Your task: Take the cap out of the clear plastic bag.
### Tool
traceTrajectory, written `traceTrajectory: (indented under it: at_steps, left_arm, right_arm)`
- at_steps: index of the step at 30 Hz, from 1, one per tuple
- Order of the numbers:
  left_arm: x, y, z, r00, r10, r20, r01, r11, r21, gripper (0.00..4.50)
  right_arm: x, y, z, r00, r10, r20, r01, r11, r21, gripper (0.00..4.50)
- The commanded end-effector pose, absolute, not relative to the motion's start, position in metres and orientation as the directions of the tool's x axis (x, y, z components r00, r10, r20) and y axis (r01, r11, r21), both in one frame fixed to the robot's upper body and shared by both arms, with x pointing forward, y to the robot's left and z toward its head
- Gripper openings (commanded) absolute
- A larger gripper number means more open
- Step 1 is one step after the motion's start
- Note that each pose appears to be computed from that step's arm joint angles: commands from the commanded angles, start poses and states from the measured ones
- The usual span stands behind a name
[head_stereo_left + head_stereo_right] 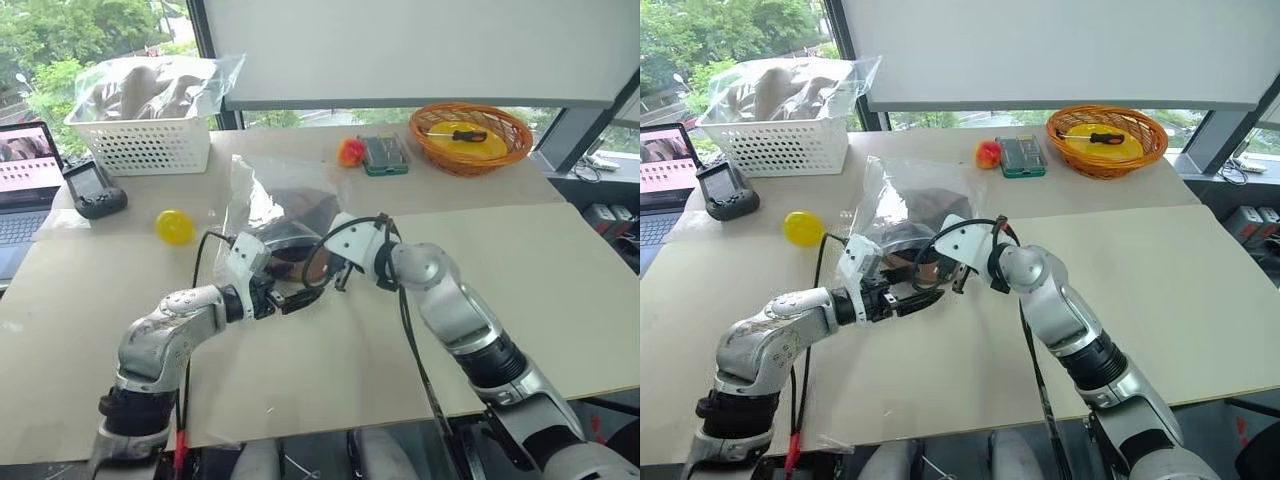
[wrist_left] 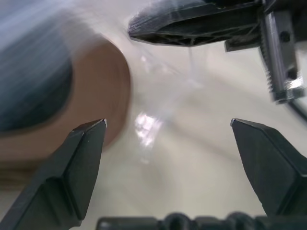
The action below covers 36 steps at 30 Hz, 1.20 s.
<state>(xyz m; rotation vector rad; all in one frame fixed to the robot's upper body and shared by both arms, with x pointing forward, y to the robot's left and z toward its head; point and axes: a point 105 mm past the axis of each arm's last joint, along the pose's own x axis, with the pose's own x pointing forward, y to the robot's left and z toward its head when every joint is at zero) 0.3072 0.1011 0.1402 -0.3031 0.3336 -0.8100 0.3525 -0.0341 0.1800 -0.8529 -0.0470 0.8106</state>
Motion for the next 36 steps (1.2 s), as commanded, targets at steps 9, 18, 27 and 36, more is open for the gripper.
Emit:
traceTrajectory:
  at_steps: [9,18,27,36]
  left_arm:
    - [0.317,0.102,0.118,0.854,-0.468,-0.226,-0.025,0.399,-0.917,4.50]
    - [0.310,0.084,0.107,0.809,-0.543,-0.225,-0.055,0.312,-0.949,4.50]
    - [0.329,0.071,0.090,0.750,-0.628,-0.208,-0.091,0.214,-0.973,4.50]
    - [0.346,0.053,0.083,0.757,-0.605,-0.247,-0.159,0.196,-0.968,4.50]
  right_arm:
    - [0.349,-0.031,0.200,0.703,0.676,-0.223,-0.570,0.347,-0.745,0.01]
    - [0.351,-0.035,0.202,0.709,0.665,-0.234,-0.565,0.338,-0.753,0.01]
    - [0.350,-0.033,0.203,0.706,0.667,-0.237,-0.569,0.335,-0.751,0.01]
    - [0.348,-0.033,0.204,0.708,0.667,-0.233,-0.566,0.339,-0.751,0.01]
